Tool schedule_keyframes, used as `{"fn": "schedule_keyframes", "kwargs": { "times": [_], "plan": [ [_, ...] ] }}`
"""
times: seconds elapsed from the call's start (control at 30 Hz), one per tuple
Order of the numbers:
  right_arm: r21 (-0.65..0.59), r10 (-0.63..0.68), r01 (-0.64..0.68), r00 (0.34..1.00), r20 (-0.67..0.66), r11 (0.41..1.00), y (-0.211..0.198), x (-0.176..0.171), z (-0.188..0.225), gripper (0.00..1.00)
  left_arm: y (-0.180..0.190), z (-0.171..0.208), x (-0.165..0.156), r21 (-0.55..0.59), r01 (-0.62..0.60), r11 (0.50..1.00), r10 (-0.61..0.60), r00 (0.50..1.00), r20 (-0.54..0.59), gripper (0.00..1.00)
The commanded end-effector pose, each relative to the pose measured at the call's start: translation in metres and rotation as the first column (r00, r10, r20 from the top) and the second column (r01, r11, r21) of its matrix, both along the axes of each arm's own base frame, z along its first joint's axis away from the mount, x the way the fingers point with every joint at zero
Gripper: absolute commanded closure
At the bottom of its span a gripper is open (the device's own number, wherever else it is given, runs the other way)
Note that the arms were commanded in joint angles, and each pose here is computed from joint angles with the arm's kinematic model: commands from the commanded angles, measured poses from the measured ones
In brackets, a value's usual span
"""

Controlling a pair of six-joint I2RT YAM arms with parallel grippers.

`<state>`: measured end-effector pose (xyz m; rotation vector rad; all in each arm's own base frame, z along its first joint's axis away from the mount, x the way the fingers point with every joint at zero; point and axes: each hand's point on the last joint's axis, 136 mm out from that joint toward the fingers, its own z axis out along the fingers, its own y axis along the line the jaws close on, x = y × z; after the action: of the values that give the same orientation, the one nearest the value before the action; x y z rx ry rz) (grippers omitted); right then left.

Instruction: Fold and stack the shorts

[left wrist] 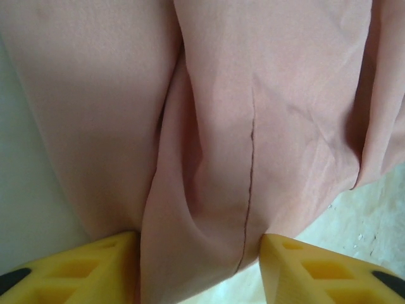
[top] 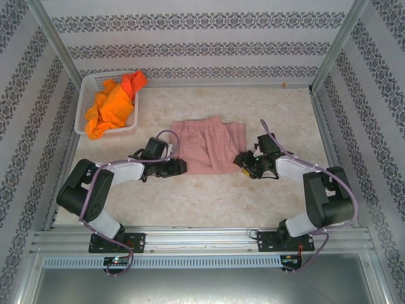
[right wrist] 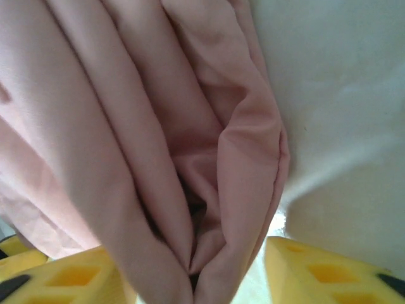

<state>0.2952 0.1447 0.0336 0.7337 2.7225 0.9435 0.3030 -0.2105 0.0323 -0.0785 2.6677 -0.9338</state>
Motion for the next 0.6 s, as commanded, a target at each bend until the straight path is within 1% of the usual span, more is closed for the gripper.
{"fn": "schedule_keyframes", "kwargs": {
  "times": [0.0, 0.13, 0.2, 0.3, 0.33, 0.47, 0.5, 0.57],
  "plan": [
    [-0.006, -0.002, 0.002, 0.999, 0.045, 1.0, 0.004, 0.017, 0.002, 0.56, -0.01, 0.006, 0.013, -0.029, -0.008, 1.0, 0.009, 0.999, 0.043, 0.52],
    [-0.012, -0.012, 0.013, 0.998, 0.058, 1.0, 0.004, 0.027, 0.0, 0.67, -0.007, -0.001, 0.015, -0.008, -0.023, 1.0, 0.023, 0.999, 0.044, 0.59],
    [-0.02, -0.013, 0.014, 0.998, 0.063, 1.0, 0.003, 0.031, -0.001, 0.75, -0.006, -0.005, 0.018, -0.001, -0.034, 0.999, 0.034, 0.998, 0.045, 0.74],
    [-0.023, -0.005, 0.006, 0.998, 0.069, 1.0, 0.004, 0.035, 0.0, 0.82, -0.005, -0.009, 0.024, 0.012, -0.05, 0.999, 0.049, 0.997, 0.051, 0.96],
    [-0.024, -0.001, 0.002, 0.997, 0.071, 1.0, 0.004, 0.036, 0.001, 0.85, -0.003, -0.009, 0.024, 0.022, -0.054, 0.998, 0.053, 0.997, 0.055, 1.0],
    [-0.038, -0.002, 0.006, 0.996, 0.09, 0.999, -0.007, 0.04, 0.009, 0.98, 0.01, 0.001, 0.026, 0.063, -0.076, 0.995, 0.071, 0.994, 0.087, 1.0],
    [-0.042, -0.003, 0.007, 0.996, 0.092, 0.999, -0.011, 0.04, 0.01, 1.0, 0.016, 0.004, 0.026, 0.071, -0.083, 0.994, 0.077, 0.993, 0.091, 1.0],
    [-0.058, -0.002, 0.008, 0.995, 0.098, 0.998, -0.021, 0.042, 0.014, 1.0, 0.026, 0.011, 0.026, 0.078, -0.1, 0.992, 0.092, 0.99, 0.103, 1.0]
  ]
}}
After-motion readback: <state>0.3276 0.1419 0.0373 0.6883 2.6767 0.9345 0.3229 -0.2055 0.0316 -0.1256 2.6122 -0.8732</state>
